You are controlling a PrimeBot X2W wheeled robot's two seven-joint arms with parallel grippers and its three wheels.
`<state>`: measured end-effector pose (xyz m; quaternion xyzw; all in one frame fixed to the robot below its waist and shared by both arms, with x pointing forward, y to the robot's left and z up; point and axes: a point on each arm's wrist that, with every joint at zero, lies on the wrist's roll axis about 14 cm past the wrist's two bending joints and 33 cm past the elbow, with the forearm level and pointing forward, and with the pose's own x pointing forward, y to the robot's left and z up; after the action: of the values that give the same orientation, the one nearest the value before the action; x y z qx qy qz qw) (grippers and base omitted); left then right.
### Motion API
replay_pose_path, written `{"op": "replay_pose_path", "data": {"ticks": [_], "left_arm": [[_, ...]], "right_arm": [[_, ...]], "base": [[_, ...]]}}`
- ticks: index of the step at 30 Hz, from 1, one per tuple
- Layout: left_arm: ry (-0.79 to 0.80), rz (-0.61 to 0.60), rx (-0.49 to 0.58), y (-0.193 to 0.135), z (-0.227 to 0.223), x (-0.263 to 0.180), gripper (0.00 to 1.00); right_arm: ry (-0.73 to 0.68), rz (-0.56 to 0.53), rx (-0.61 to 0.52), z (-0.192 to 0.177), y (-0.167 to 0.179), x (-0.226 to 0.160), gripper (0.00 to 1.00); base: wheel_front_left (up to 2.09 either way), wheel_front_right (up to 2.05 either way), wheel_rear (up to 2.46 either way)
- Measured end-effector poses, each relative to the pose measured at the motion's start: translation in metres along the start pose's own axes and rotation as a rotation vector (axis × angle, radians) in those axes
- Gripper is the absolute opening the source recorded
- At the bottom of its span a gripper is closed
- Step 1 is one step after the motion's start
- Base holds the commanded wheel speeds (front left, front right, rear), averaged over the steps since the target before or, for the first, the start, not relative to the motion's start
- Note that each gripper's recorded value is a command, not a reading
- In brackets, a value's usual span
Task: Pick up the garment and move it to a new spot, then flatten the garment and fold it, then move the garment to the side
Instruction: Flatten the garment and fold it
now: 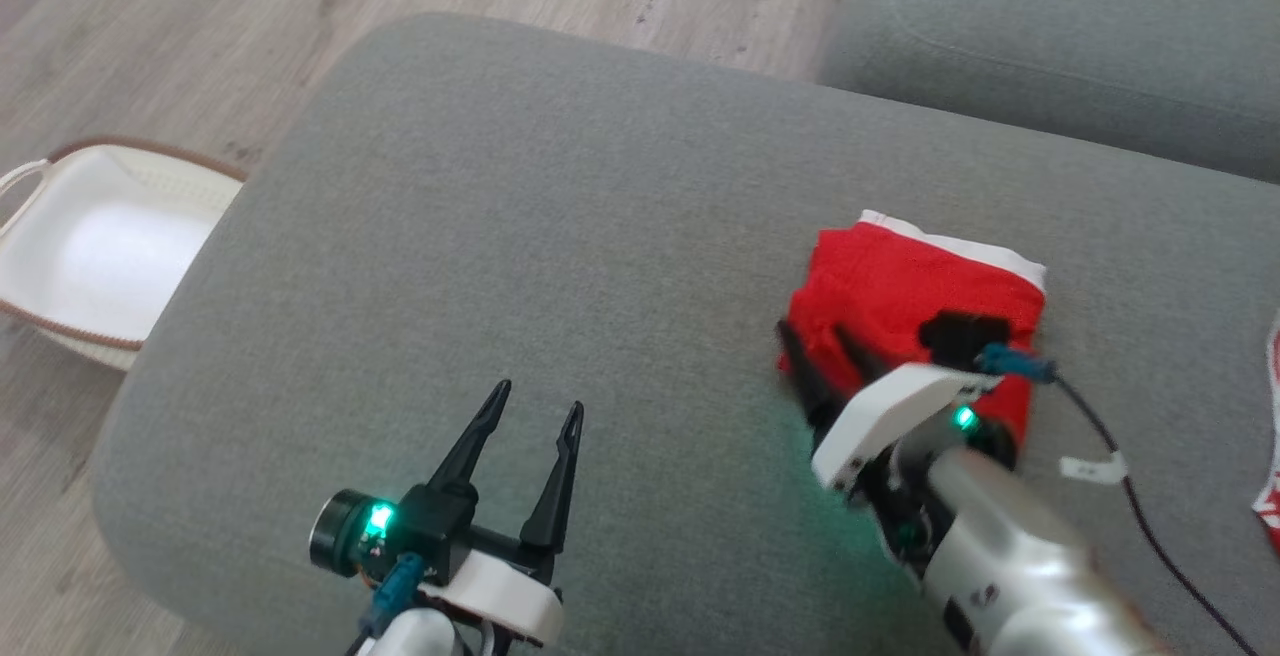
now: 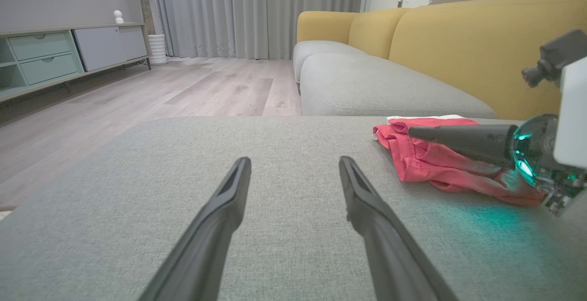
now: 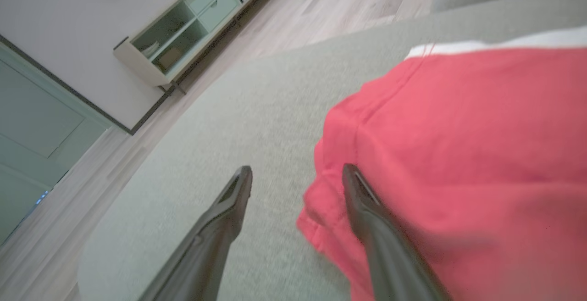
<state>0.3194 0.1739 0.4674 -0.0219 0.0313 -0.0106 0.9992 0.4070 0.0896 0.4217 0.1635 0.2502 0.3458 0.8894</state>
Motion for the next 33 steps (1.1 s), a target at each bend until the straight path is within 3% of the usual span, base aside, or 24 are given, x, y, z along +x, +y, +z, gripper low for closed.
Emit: {"op": "replay_pose_path", "data": {"ticks": [7,14,20,27,29,33], "left_arm": [[0.000,-0.042,-0.005,-0.013,-0.001,0.003,1.00],[-0.020,-0.088,0.002,-0.025,0.005,0.014,1.00],[-0.092,-0.131,0.006,-0.039,0.029,0.033,1.00],[-0.182,-0.160,-0.020,-0.052,0.059,0.053,1.00],[-0.202,-0.172,-0.038,-0.057,0.066,0.059,1.00],[-0.208,-0.184,-0.066,-0.062,0.069,0.064,1.00]], "right_arm": [[0.110,-0.002,0.010,-0.033,0.001,-0.021,1.00],[-0.029,-0.033,0.015,-0.007,-0.010,-0.035,1.00],[-0.193,-0.139,-0.171,0.046,-0.059,-0.066,1.00],[-0.449,-0.345,-0.345,0.124,-0.113,-0.134,1.00],[-0.486,-0.466,-0.334,0.111,-0.136,-0.169,1.00],[-0.442,-0.546,-0.294,0.063,-0.142,-0.191,1.00]], "base": [[0.00,0.00,0.00],[0.00,0.00,0.00],[0.00,0.00,0.00],[0.00,0.00,0.00],[0.00,0.00,0.00],[0.00,0.00,0.00]]}}
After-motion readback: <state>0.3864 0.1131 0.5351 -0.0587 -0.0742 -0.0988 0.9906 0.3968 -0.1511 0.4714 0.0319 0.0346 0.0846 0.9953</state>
